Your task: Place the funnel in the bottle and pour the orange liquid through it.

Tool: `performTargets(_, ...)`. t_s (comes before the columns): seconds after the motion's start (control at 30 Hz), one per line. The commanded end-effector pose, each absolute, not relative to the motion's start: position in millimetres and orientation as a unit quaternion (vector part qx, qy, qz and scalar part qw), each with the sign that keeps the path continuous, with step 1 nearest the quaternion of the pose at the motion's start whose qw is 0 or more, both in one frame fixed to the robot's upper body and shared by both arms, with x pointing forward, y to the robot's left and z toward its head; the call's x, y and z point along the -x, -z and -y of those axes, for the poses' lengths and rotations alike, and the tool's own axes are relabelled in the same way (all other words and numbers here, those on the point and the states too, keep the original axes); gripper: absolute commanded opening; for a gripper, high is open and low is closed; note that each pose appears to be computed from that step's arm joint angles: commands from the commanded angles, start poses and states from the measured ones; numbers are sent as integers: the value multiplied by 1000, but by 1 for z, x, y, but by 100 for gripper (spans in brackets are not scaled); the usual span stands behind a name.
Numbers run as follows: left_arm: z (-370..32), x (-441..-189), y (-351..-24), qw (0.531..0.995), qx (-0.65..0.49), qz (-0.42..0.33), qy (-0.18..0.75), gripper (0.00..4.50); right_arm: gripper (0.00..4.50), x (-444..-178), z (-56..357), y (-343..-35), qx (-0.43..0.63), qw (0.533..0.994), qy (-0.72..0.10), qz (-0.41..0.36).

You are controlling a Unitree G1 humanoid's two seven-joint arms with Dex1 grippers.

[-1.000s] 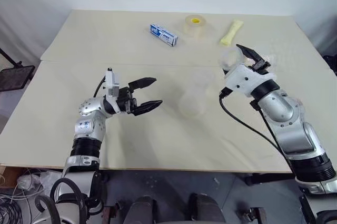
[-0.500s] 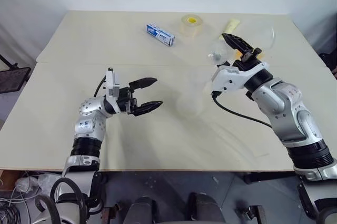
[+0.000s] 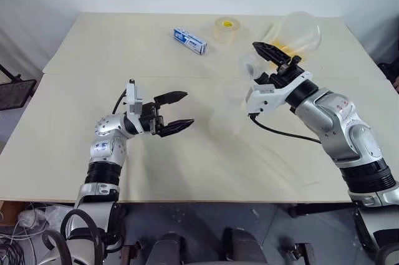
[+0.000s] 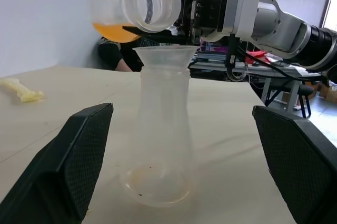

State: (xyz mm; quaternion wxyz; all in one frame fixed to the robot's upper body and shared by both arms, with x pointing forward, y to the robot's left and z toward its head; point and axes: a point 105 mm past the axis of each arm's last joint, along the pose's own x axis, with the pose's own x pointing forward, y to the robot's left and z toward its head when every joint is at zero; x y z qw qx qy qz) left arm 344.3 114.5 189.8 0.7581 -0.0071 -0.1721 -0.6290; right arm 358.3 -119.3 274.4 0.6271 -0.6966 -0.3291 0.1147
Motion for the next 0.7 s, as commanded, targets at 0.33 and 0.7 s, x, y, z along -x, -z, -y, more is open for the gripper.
performTargets(0.33, -113, -343, -203, 750, -4, 196, 632, 450, 247, -359, 123, -292, 723, 581, -88, 363)
performTargets(0.7, -113, -344, -203, 750, -2, 197, 631, 450, 247, -362, 124, -292, 734, 563, -84, 371)
